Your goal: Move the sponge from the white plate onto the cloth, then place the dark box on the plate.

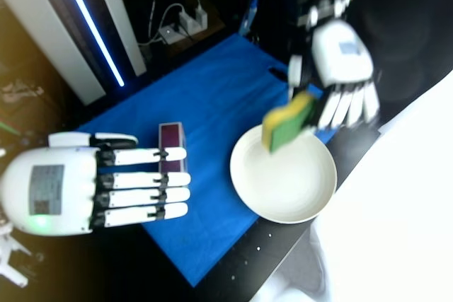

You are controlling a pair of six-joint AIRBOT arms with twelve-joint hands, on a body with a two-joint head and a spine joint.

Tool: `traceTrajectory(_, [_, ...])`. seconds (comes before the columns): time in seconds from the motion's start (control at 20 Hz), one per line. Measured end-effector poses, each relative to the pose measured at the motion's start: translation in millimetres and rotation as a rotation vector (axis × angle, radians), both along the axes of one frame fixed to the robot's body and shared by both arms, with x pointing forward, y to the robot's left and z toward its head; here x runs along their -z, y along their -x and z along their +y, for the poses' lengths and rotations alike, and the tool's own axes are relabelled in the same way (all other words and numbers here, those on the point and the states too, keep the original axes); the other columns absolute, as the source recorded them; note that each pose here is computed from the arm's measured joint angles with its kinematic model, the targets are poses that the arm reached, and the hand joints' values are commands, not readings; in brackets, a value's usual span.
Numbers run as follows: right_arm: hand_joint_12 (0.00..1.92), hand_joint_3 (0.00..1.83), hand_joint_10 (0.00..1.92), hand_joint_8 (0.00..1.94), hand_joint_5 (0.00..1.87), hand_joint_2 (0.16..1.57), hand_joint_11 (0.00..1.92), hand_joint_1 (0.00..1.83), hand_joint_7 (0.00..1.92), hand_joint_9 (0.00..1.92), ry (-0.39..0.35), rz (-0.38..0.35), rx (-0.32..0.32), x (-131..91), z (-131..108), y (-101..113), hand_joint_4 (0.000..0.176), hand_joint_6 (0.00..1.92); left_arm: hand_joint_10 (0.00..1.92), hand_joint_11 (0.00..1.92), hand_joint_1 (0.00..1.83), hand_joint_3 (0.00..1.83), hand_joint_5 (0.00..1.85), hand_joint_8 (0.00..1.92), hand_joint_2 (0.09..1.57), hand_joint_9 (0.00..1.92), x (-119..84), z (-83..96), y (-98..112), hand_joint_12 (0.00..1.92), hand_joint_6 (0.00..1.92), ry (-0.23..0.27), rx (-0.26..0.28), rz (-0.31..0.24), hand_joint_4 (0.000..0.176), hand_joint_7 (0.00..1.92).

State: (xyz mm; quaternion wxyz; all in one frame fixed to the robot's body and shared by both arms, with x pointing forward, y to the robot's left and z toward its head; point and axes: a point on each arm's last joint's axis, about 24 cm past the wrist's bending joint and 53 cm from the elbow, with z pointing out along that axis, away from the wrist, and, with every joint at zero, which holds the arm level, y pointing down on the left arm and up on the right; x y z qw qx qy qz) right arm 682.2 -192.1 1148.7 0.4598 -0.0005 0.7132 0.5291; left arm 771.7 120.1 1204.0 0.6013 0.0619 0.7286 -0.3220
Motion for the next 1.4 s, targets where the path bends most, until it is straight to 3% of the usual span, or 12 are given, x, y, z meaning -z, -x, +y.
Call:
traceTrajectory(0.1, [0.16, 0.00, 0.00, 0.00, 0.48, 1.32, 0.24, 0.54, 0.34, 0.29, -0.002, 0.003, -0.003, 0.5, 1.4, 1.0, 0.102, 0.00, 1.13, 0.01, 1.16, 0.00, 0.76, 1.33, 1.22, 0.52, -17.3, -2.6, 21.0, 1.85, 1.28, -0.001, 0.049, -0.056, 0.025, 0.80])
traceTrajectory(0.25, [0.15, 0.00, 0.00, 0.00, 0.48, 1.32, 0.21, 0.55, 0.34, 0.27, -0.006, 0.012, -0.005, 2.2, 4.3, 2.4, 0.093, 0.00, 1.19, 0.57, 1.35, 0.00, 0.86, 1.01, 1.14, 0.88, -41.1, 0.6, 59.4, 1.34, 1.18, 0.037, 0.129, -0.120, 0.000, 0.97])
traceTrajectory(0.35, [0.14, 0.00, 0.00, 0.00, 0.46, 1.32, 0.20, 0.52, 0.32, 0.25, -0.015, 0.019, -0.016, 3.3, 9.8, 6.4, 0.086, 0.00, 1.11, 0.75, 1.37, 0.00, 0.87, 0.87, 1.11, 0.95, -36.7, 11.4, 83.6, 1.30, 1.17, 0.038, 0.165, -0.107, 0.000, 1.03])
traceTrajectory(0.5, [0.14, 0.00, 0.00, 0.00, 0.47, 1.31, 0.20, 0.52, 0.32, 0.25, -0.016, 0.021, -0.025, 2.4, 12.0, 10.2, 0.118, 0.00, 0.95, 0.97, 1.28, 0.00, 0.93, 0.90, 1.10, 1.04, -30.5, 34.0, 111.1, 1.24, 0.98, 0.062, 0.191, -0.052, 0.000, 1.10])
traceTrajectory(0.55, [0.15, 0.00, 0.01, 0.00, 0.47, 1.31, 0.22, 0.52, 0.33, 0.27, -0.015, 0.021, -0.024, 1.8, 11.0, 10.1, 0.121, 0.00, 0.94, 0.84, 1.23, 0.01, 0.91, 1.06, 1.12, 1.01, -29.5, 38.0, 117.4, 1.36, 1.01, 0.065, 0.195, -0.047, 0.000, 1.01])
traceTrajectory(0.6, [0.15, 0.00, 0.01, 0.00, 0.47, 1.31, 0.22, 0.50, 0.33, 0.27, -0.013, 0.019, -0.021, 0.9, 9.6, 9.8, 0.138, 0.00, 0.86, 0.83, 1.24, 0.00, 0.93, 0.92, 1.10, 1.05, -24.7, 41.1, 126.8, 1.34, 1.01, 0.062, 0.203, -0.030, 0.000, 1.08])
traceTrajectory(0.7, [0.13, 0.00, 0.00, 0.00, 0.47, 1.31, 0.21, 0.53, 0.33, 0.26, -0.013, 0.019, -0.019, 0.2, 8.8, 9.8, 0.125, 0.00, 0.74, 0.99, 1.26, 0.00, 0.99, 0.72, 1.06, 1.16, -6.9, 37.6, 143.6, 1.20, 0.94, 0.035, 0.226, 0.016, 0.000, 1.18])
traceTrajectory(0.9, [0.14, 0.00, 0.01, 0.00, 0.47, 1.32, 0.25, 0.47, 0.34, 0.30, -0.014, 0.022, -0.022, 1.0, 10.4, 11.0, 0.113, 0.00, 1.10, 0.90, 1.38, 0.00, 0.97, 0.95, 1.09, 1.00, 41.4, 37.8, 156.3, 1.03, 0.93, -0.019, 0.226, 0.137, 0.000, 0.97])
traceTrajectory(1.05, [0.13, 0.00, 0.01, 0.00, 0.47, 1.32, 0.24, 0.49, 0.34, 0.30, -0.014, 0.022, -0.025, 1.0, 11.0, 11.4, 0.118, 0.00, 1.15, 0.87, 1.37, 0.00, 0.94, 1.03, 1.11, 0.98, 78.5, 35.9, 149.3, 1.13, 0.99, -0.086, 0.201, 0.211, 0.000, 0.90])
traceTrajectory(1.2, [0.11, 0.00, 0.00, 0.00, 0.47, 1.32, 0.24, 0.51, 0.34, 0.28, -0.014, 0.021, -0.023, 0.8, 10.3, 10.9, 0.107, 0.00, 0.67, 1.01, 1.25, 0.00, 1.10, 0.84, 1.06, 1.14, 98.6, 31.7, 147.3, 1.10, 0.79, -0.192, 0.197, 0.198, 0.015, 1.08])
traceTrajectory(1.3, [0.11, 0.00, 0.00, 0.00, 0.47, 1.31, 0.24, 0.46, 0.33, 0.29, -0.014, 0.021, -0.023, 0.9, 10.5, 11.0, 0.106, 0.00, 1.06, 0.96, 1.38, 0.00, 1.02, 0.87, 1.08, 1.06, 111.3, 33.1, 143.9, 1.12, 0.84, -0.250, 0.175, 0.200, 0.000, 0.99])
traceTrajectory(1.4, [0.10, 0.00, 0.00, 0.00, 0.46, 1.32, 0.25, 0.54, 0.34, 0.29, -0.014, 0.021, -0.023, 0.8, 10.5, 11.0, 0.117, 0.00, 0.77, 0.81, 1.23, 0.00, 1.02, 1.11, 1.11, 0.95, 113.9, 35.1, 142.7, 1.18, 0.85, -0.247, 0.160, 0.210, 0.001, 0.94])
